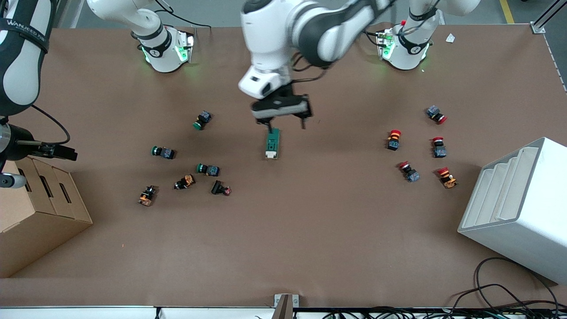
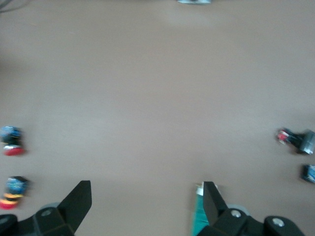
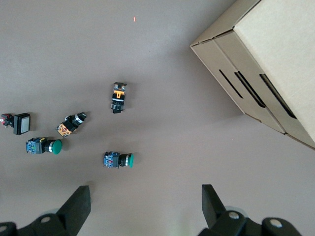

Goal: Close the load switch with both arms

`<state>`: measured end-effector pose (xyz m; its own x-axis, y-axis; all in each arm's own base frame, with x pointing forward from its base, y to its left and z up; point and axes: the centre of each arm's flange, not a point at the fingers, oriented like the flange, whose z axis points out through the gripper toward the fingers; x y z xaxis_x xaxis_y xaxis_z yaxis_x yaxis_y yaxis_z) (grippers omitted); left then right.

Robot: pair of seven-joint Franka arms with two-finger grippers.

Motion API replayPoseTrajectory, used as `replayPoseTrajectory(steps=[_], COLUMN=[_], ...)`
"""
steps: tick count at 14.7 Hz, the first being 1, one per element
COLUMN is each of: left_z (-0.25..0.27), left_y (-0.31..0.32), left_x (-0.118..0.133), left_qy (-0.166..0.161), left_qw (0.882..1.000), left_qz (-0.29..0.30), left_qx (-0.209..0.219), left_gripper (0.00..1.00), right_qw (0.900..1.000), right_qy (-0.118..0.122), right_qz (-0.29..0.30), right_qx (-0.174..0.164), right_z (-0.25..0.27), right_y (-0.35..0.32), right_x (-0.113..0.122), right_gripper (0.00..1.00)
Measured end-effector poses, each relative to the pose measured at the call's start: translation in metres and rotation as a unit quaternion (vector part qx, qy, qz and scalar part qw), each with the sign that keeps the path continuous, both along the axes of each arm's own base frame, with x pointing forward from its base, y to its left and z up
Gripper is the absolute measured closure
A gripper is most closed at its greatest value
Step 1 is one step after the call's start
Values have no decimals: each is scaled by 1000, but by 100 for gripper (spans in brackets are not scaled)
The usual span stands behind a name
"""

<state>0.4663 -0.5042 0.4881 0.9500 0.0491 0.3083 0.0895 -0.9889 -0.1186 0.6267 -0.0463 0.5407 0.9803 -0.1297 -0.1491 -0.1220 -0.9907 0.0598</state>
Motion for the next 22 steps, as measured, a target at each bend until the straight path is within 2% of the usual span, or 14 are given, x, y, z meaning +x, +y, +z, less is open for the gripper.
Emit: replayPoseTrajectory(steps=[3,6,9,12,15,19,22], left_z=[44,85,103,119,146,165,166], left_y=[86,193,279,321,362,432,441], left_x=[53,105,131,135,121,107,92], left_qy=[46,77,101,108,120,143,157], left_qw=[999,996,993,990,986,980,978], left_qz=[-10,-1,-32,-77,-99,-129,-134], left_qx=[-9,-49,-55,-55,-55,-42,-40], left_gripper=[0,0,0,0,0,0,0], right_qw=[1000,1000,1000,999,999,999,999], right_qy=[-2,23,21,26,20,12,3], right_qz=[5,10,9,6,9,12,20], right_qx=[0,6,5,20,45,36,40], right_z=[3,3,10,20,29,50,58], right_y=[6,16,15,11,0,19,23], right_x=[1,-5,-5,-11,-16,-28,-46], right_gripper=[0,0,0,0,0,0,0])
